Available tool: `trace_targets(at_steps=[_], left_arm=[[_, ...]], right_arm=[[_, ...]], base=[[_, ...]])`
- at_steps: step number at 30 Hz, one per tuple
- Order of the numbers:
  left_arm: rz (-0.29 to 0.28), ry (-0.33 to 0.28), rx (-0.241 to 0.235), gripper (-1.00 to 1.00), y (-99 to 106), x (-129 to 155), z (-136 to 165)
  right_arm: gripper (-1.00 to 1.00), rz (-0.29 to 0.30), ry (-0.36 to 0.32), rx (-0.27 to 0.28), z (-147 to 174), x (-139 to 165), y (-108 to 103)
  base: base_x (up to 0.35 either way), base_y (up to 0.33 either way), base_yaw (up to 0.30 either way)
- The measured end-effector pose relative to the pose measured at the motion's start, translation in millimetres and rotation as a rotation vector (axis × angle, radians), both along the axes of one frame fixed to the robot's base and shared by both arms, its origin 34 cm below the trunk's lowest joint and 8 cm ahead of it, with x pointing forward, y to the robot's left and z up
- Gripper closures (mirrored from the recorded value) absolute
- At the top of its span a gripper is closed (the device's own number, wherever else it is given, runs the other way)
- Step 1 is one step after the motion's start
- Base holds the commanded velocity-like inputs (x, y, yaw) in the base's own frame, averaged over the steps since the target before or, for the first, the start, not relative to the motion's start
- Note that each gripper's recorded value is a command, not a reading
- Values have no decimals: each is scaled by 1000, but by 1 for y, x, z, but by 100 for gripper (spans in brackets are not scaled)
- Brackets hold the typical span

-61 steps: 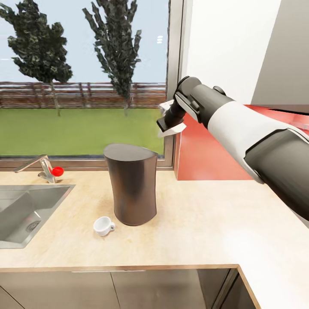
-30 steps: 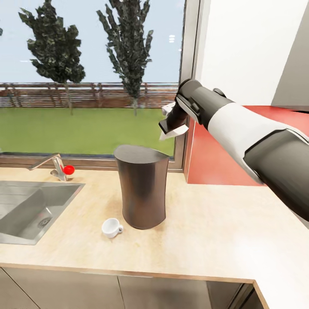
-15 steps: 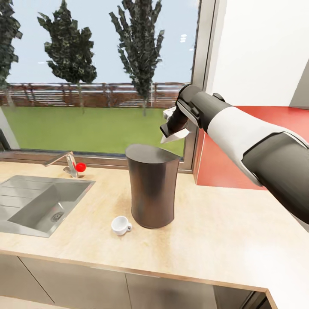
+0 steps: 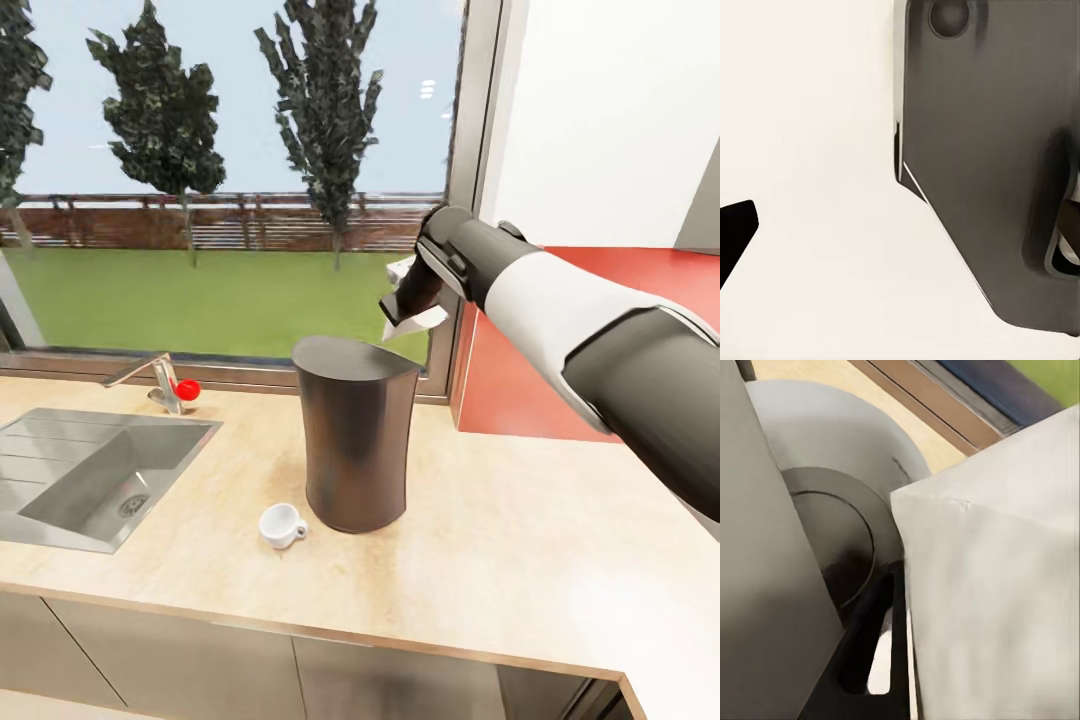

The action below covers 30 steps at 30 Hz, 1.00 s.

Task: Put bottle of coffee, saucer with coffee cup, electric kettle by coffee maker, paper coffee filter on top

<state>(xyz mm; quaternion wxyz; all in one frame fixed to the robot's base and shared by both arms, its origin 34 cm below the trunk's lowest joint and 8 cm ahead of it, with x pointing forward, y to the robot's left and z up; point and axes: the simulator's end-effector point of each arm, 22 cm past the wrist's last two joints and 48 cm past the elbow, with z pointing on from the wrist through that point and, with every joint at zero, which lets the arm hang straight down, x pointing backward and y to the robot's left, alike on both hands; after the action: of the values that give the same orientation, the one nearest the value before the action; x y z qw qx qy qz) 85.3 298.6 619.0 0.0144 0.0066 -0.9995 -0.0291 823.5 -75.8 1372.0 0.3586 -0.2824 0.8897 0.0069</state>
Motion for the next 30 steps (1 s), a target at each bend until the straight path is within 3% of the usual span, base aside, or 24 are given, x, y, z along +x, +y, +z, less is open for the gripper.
trace_targets(at_steps=[6, 10, 30], left_arm=[[0, 1, -1, -100, -1, 0, 0], [2, 0, -6, -100, -5, -1, 0], [4, 6, -8, -100, -5, -3, 0]], right_arm=[[100, -12, 11, 1, -4, 0, -4], [100, -21, 22, -35, -19, 2, -11], [100, -7, 25, 2, -14, 0, -3]], base=[[0, 0, 0], [0, 0, 0], [57, -7, 0]])
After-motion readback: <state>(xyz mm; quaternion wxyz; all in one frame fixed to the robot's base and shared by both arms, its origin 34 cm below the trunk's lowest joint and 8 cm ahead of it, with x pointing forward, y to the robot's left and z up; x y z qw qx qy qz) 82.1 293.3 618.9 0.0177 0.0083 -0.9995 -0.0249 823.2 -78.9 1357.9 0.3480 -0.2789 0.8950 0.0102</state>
